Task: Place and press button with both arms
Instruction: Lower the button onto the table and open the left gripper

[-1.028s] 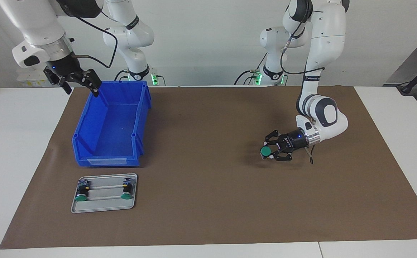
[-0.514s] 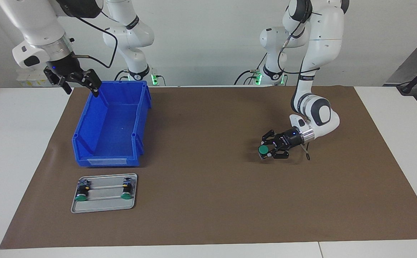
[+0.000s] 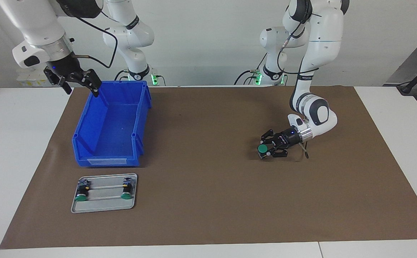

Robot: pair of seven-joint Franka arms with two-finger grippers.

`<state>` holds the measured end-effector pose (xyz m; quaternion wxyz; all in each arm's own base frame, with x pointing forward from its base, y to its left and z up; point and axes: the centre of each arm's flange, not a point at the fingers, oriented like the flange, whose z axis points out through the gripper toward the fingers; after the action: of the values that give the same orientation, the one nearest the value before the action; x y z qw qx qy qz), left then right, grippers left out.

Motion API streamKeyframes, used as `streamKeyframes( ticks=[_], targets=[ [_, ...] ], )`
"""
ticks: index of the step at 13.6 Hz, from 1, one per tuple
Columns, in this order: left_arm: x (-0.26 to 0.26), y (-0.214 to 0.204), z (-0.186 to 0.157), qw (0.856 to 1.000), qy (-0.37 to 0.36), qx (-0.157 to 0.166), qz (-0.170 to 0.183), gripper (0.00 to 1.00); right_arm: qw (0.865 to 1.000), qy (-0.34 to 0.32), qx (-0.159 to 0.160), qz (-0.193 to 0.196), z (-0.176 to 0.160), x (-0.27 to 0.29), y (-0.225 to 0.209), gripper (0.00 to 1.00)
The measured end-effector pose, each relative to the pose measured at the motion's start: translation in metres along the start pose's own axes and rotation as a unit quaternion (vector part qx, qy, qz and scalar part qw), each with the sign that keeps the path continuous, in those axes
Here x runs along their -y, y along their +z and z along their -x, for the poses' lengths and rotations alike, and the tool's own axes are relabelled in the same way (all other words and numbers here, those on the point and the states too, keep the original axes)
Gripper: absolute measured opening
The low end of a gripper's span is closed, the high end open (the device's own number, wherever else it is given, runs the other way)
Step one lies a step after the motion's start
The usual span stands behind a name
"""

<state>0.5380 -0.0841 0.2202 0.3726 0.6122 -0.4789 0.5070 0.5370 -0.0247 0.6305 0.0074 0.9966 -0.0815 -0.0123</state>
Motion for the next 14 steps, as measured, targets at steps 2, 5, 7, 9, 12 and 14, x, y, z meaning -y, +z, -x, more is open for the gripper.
streamKeyframes(
  ticks=[2,5,7,9,12,14],
  targets=[
    [-0.003,0.0,0.003,1.0,0.001,0.002,0.0,0.33,1.0,0.0,0.0,0.0,0.0,0.0,0.0,1.0],
    [-0.006,-0.001,0.006,1.0,-0.002,0.002,-0.001,0.33,1.0,0.0,0.0,0.0,0.0,0.0,0.0,1.0],
    [-0.006,-0.002,0.006,1.0,-0.003,0.002,-0.002,0.33,1.0,0.0,0.0,0.0,0.0,0.0,0.0,1.0],
    [-0.006,-0.002,0.006,1.0,-0.004,0.002,-0.003,0.33,1.0,0.0,0.0,0.0,0.0,0.0,0.0,1.0],
    [-0.007,-0.003,0.007,1.0,-0.005,0.001,-0.004,0.33,1.0,0.0,0.0,0.0,0.0,0.0,0.0,1.0],
    [-0.013,-0.005,0.013,1.0,-0.011,0.005,-0.004,0.37,1.0,0.0,0.0,0.0,0.0,0.0,0.0,1.0]
  ],
)
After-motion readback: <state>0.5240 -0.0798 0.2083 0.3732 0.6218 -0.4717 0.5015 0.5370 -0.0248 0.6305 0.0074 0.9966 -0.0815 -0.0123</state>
